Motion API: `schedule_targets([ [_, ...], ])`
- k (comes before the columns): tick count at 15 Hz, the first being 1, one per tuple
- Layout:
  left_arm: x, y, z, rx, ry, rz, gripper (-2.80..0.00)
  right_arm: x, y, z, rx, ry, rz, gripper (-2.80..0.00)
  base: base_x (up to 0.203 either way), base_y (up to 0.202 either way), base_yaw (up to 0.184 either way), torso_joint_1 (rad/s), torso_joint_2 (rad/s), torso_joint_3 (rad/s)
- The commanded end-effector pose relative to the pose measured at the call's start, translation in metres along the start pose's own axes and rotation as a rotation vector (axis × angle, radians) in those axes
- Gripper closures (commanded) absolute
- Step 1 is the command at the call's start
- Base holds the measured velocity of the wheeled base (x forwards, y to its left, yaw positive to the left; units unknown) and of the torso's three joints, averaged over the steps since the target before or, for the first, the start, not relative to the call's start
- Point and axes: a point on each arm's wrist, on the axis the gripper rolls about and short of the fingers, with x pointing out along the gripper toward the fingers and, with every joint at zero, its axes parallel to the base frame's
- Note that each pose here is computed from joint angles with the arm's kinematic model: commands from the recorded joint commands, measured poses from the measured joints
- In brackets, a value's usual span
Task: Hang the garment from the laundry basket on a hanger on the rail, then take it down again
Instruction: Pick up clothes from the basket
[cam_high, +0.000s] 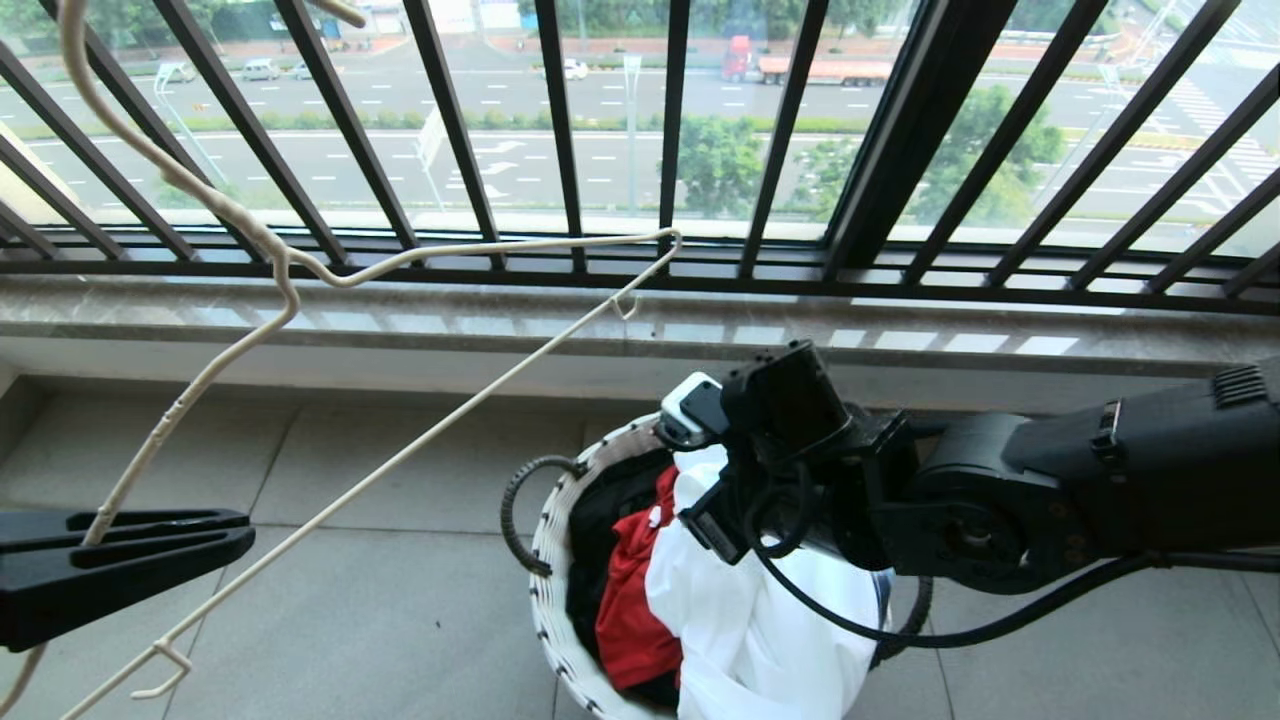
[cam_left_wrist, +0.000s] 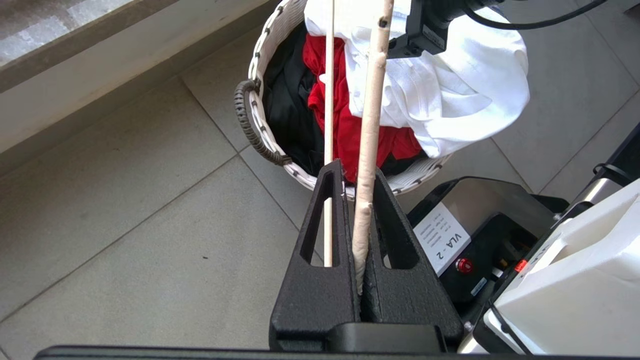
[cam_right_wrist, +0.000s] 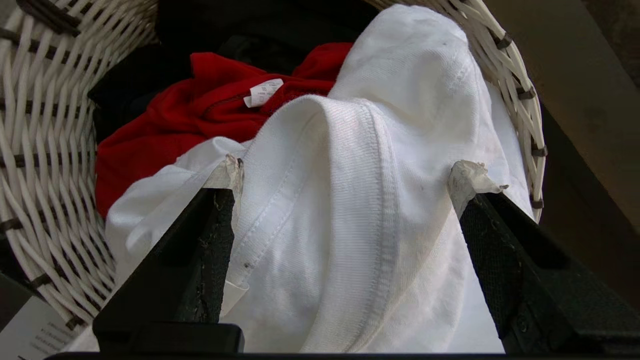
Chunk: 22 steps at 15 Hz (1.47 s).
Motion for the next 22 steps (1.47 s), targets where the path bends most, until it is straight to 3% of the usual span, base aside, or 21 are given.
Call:
schedule_targets([
  [1, -0.001, 0.000, 0.001, -0.003, -0.006, 0.001, 0.00, 0.014, 0.007, -0.003, -0.037, 0.031, -0.038, -2.80, 0.000, 0.000, 0.000, 0.000, 0.00, 0.000],
  [6, -0.005, -0.002, 0.002, 0.003, -0.019, 0.005, 0.00, 0.012, 0.003, 0.001, -0.069, 0.035, -0.122, -2.80, 0.000, 0.000, 0.000, 0.000, 0.00, 0.000],
  [12, -0.007, -0.003, 0.002, 0.008, -0.025, 0.005, 0.00, 0.002, -0.011, 0.014, -0.040, -0.011, -0.153, -2.80, 0.000, 0.000, 0.000, 0.000, 0.00, 0.000],
  [15, -0.008, -0.003, 0.002, 0.009, -0.028, 0.005, 0.00, 0.016, -0.009, 0.006, -0.048, 0.026, -0.157, -2.80, 0.000, 0.000, 0.000, 0.000, 0.00, 0.000],
  [17, -0.009, -0.004, 0.002, 0.011, -0.032, 0.005, 0.00, 0.026, -0.005, 0.002, -0.060, 0.055, -0.192, -2.80, 0.000, 0.000, 0.000, 0.000, 0.00, 0.000],
  [20, -0.011, -0.005, 0.002, 0.014, -0.038, 0.008, 0.00, 0.037, -0.008, 0.007, -0.063, 0.001, -0.299, -2.80, 0.000, 0.000, 0.000, 0.000, 0.00, 0.000],
  [22, -0.011, -0.005, 0.002, 0.017, -0.041, 0.008, 0.00, 0.037, -0.010, 0.006, -0.068, 0.001, -0.322, -2.80, 0.000, 0.000, 0.000, 0.000, 0.00, 0.000],
])
